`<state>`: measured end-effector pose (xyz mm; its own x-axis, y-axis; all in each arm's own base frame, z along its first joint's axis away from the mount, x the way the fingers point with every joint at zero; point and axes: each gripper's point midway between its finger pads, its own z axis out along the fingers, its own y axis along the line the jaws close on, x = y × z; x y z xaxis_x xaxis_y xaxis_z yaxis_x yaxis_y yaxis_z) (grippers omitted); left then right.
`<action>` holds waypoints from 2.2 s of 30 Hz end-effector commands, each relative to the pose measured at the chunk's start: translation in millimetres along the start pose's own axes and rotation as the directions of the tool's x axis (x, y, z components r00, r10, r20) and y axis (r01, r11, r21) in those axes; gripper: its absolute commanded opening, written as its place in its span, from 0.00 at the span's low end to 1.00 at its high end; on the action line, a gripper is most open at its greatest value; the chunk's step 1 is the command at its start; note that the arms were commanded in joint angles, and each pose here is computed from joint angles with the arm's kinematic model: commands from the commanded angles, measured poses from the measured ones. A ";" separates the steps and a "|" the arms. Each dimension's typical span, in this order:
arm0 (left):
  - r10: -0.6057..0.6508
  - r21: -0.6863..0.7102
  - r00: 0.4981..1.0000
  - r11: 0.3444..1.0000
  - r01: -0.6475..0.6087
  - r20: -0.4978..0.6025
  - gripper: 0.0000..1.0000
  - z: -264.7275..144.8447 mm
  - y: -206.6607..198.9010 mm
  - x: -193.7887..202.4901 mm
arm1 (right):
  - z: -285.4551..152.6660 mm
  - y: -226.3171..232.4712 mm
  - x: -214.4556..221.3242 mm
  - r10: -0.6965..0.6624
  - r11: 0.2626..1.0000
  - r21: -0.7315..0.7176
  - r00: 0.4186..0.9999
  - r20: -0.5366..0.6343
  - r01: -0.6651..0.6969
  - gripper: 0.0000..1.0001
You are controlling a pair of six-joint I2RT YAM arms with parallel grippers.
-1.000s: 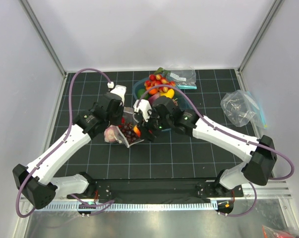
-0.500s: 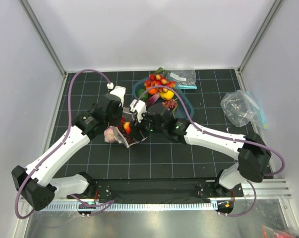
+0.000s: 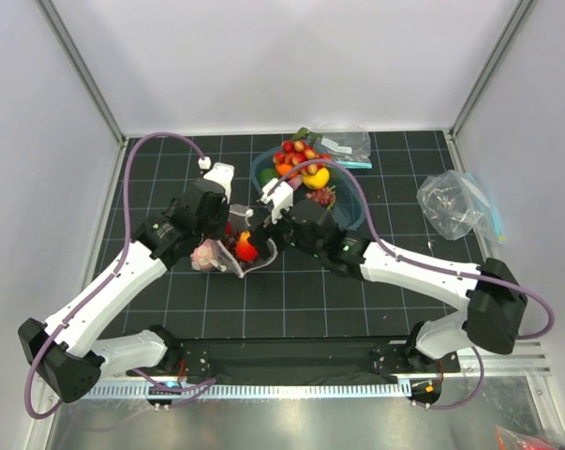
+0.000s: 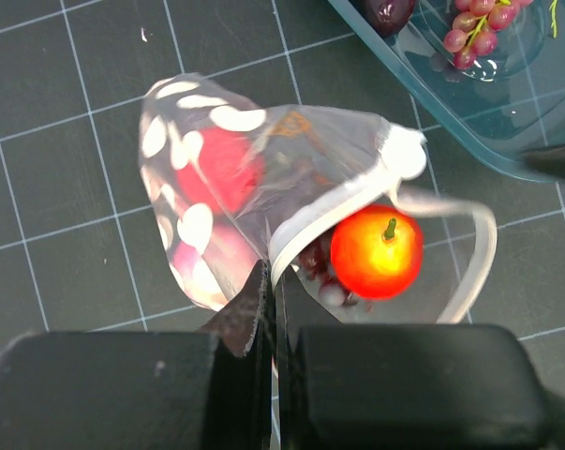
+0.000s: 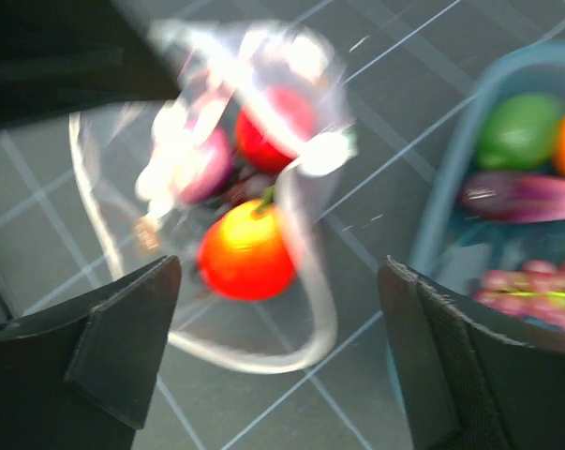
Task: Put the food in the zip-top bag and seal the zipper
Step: Place the fake fruit in the zipper food storage bag, then adjust the zipper food storage bag at the center of the board.
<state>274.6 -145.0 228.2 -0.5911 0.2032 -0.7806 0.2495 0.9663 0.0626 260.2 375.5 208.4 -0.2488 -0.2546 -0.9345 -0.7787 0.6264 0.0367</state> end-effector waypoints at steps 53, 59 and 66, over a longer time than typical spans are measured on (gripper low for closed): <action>-0.031 0.067 0.998 0.997 0.035 -0.057 0.01 -12.0 -16.9 -19.7 | -61.9 29.6 -34.0 0.274 0.924 -0.232 0.950 -0.152 -0.304 0.01; -0.084 0.135 0.988 0.986 0.101 -0.130 0.01 -33.5 -27.7 -13.5 | -81.9 16.8 -49.4 0.297 0.937 -0.175 0.953 -0.052 -0.301 0.01; -0.082 -0.074 0.991 0.995 0.074 -0.105 0.01 -55.2 19.1 -15.1 | -59.7 -10.1 -19.3 0.276 0.960 -0.004 0.951 -0.141 -0.279 0.01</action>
<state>249.7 -148.4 249.9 -0.7188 0.1687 -0.6744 0.2367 0.9715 -0.0092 222.2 334.0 256.2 -0.5316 -0.1661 -0.8305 -0.7227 0.6003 0.3425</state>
